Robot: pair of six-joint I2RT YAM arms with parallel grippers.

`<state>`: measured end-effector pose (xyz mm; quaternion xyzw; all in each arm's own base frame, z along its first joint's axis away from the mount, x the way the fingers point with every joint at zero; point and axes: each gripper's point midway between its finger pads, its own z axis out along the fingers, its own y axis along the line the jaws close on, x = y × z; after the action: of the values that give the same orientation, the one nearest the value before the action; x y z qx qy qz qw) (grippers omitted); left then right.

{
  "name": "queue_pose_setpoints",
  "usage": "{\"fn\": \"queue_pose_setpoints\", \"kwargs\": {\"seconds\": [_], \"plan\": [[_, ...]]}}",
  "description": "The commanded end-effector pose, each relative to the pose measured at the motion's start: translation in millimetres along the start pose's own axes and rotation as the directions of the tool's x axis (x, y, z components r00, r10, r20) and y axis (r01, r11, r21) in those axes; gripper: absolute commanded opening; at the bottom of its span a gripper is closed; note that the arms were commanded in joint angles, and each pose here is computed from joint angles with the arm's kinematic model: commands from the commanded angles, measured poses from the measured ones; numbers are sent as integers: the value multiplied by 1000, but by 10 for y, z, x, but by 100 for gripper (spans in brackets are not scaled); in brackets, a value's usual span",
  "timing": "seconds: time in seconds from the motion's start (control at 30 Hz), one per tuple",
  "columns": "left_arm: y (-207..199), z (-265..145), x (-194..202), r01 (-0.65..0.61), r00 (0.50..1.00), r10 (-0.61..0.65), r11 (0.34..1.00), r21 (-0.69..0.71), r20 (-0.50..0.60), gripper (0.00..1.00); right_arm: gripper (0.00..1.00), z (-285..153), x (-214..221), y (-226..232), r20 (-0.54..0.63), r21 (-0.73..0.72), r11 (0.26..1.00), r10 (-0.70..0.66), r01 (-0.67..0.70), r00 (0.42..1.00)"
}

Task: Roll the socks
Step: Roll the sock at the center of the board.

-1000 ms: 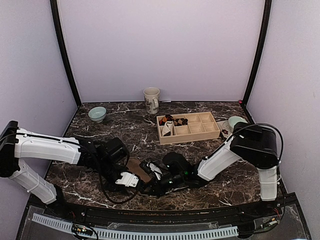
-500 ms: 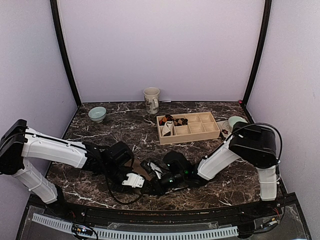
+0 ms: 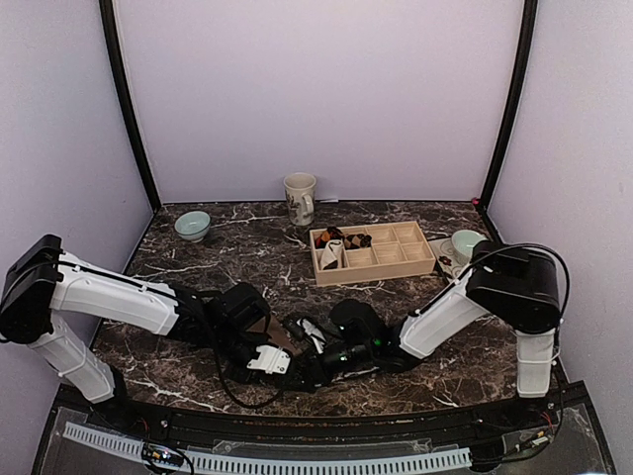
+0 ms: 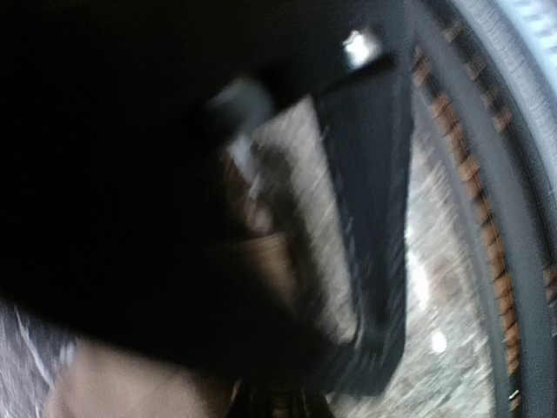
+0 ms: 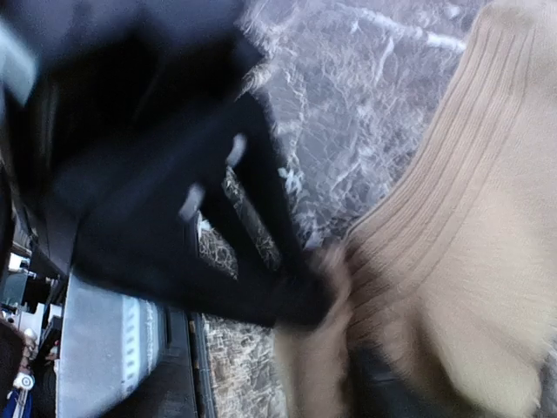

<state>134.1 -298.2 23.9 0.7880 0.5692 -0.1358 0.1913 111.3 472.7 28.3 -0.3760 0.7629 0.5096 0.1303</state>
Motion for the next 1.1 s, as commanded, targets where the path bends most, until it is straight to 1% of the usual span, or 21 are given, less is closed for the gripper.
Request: {"fn": "queue_pose_setpoints", "kwargs": {"seconds": [0.0, 0.13, 0.23, 0.27, 0.3, 0.37, 0.4, 0.47, 0.5, 0.57, 0.6, 0.63, 0.67, 0.7, 0.73, 0.87, 0.9, 0.97, 1.03, 1.07], "plan": [[-227, 144, 207, 57, 996, -50, 993, 99, -69, 12, 99, -254, 557, -639, -69, 296, 949, 136, -110, 988], [-224, 100, 163, 124, 992, -118, 977, 174, -47, 11, 99, -591, 423, -752, 42, 436, 894, 89, -99, 995], [-252, 114, 186, 158, 987, -147, 961, 226, -66, 11, 99, -964, 231, -830, 174, 560, 819, 30, -124, 984], [-240, 119, 190, 167, 986, -156, 957, 235, -67, 11, 99, -1059, 190, -832, 198, 584, 802, 8, -125, 980], [-223, 123, 186, 177, 984, -167, 954, 241, -65, 11, 99, -1172, 158, -865, 218, 628, 767, -13, -130, 976], [-201, 131, 201, 199, 980, -187, 946, 255, -70, 11, 99, -1475, -26, -776, 290, 705, 697, -113, -132, 950], [-189, 128, 213, 211, 977, -198, 942, 262, -74, 11, 99, -1650, -145, -709, 328, 751, 646, -188, -135, 926], [-165, 112, 222, 239, 971, -226, 929, 283, -77, 11, 99, -2078, -425, -429, 434, 791, 584, -326, -182, 840], [-141, 92, 205, 252, 968, -243, 922, 293, -67, 11, 99, -2292, -506, -383, 507, 787, 560, -350, -258, 787], [-106, 49, 165, 278, 960, -277, 905, 323, -50, 11, 100, -2637, -514, -450, 656, 727, 529, -344, -439, 672], [-97, 40, 153, 291, 955, -292, 895, 339, -50, 11, 99, -2664, -515, -440, 674, 710, 548, -347, -442, 652], [-82, 45, 147, 306, 950, -306, 884, 353, -57, 11, 99, -2614, -548, -366, 635, 733, 575, -389, -362, 668], [-88, 48, 149, 316, 947, -315, 875, 366, -63, 11, 99, -2603, -590, -284, 622, 739, 594, -422, -317, 660], [-88, 53, 154, 326, 943, -325, 867, 377, -69, 11, 99, -2601, -609, -227, 609, 748, 597, -446, -289, 656], [-93, 59, 165, 339, 939, -337, 857, 388, -76, 11, 99, -2586, -630, -179, 573, 771, 590, -479, -240, 665], [-78, 58, 213, 391, 917, -388, 819, 420, -97, 12, 99, -2507, -692, -49, 481, 816, 565, -550, -120, 682], [-68, 43, 226, 402, 911, -402, 810, 426, -95, 12, 99, -2417, -698, 5, 440, 819, 572, -572, -48, 693], [-88, -17, 222, 410, 902, -423, 786, 464, -80, 13, 99, -2142, -678, 228, 367, 771, 619, -622, 148, 692], [-152, -52, 226, 404, 901, -426, 764, 503, -77, 13, 99, -1817, -583, 494, 316, 656, 670, -662, 348, 680], [-163, -40, 242, 407, 900, -427, 758, 510, -84, 13, 99, -1684, -538, 585, 294, 605, 680, -674, 414, 678]]}}
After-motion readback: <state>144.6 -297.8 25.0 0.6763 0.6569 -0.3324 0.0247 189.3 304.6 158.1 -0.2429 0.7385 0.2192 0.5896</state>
